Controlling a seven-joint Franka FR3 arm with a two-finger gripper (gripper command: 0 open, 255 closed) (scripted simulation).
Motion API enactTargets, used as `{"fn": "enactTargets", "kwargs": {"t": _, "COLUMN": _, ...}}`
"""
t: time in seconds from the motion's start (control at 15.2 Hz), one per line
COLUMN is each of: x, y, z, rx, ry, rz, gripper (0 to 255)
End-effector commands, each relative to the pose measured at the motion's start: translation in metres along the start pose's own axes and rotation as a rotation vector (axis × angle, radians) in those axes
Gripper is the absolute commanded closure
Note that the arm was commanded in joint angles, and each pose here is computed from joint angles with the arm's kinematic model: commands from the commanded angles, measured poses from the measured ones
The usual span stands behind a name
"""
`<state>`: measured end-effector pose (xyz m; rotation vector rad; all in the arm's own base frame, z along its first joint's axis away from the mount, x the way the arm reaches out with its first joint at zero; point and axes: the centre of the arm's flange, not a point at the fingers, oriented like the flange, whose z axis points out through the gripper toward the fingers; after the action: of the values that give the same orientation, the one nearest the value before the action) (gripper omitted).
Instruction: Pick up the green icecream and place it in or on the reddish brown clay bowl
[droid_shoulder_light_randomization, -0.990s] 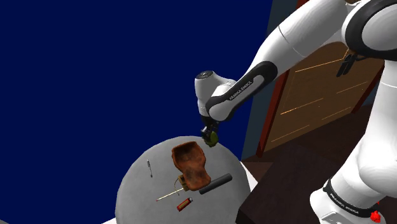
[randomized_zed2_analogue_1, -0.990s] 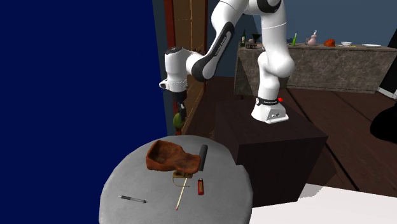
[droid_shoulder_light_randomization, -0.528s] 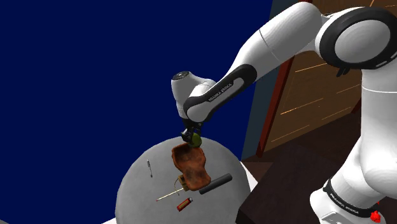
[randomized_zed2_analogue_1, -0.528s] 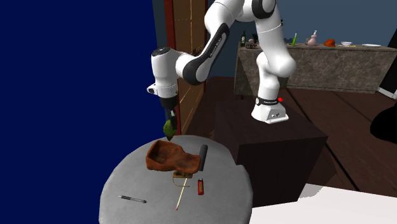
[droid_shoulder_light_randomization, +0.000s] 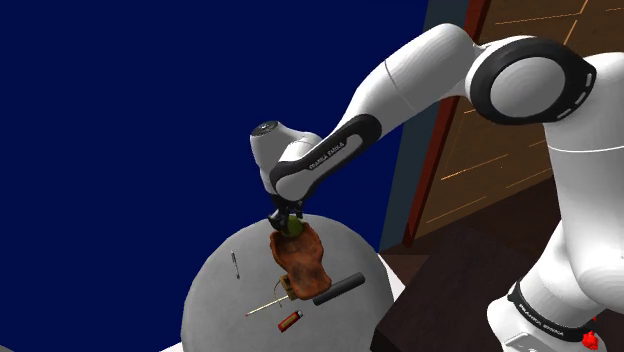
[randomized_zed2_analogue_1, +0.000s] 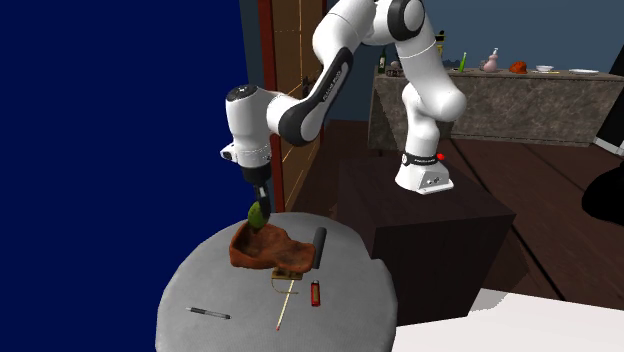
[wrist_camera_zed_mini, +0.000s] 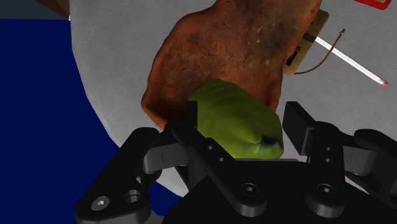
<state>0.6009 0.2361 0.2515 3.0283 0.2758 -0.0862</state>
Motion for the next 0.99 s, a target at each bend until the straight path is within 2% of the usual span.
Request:
{"fn": "enactTargets", "kwargs": {"t": 0.0, "x": 0.001, "y": 0.000, "z": 0.010, "rx": 0.000, "ry": 0.001, "rz": 0.000, "gripper": 255}}
{"fn": "enactTargets", "kwargs": {"t": 0.73, "x": 0.005, "y": -0.006, "z": 0.069, "rx": 0.000, "ry": 0.001, "rz": 0.000, "gripper": 255}}
{"fn": "enactTargets", "kwargs": {"t": 0.92, "x": 0.005, "y": -0.006, "z": 0.069, "rx": 0.000, "ry": 0.001, "rz": 0.000, "gripper": 255}}
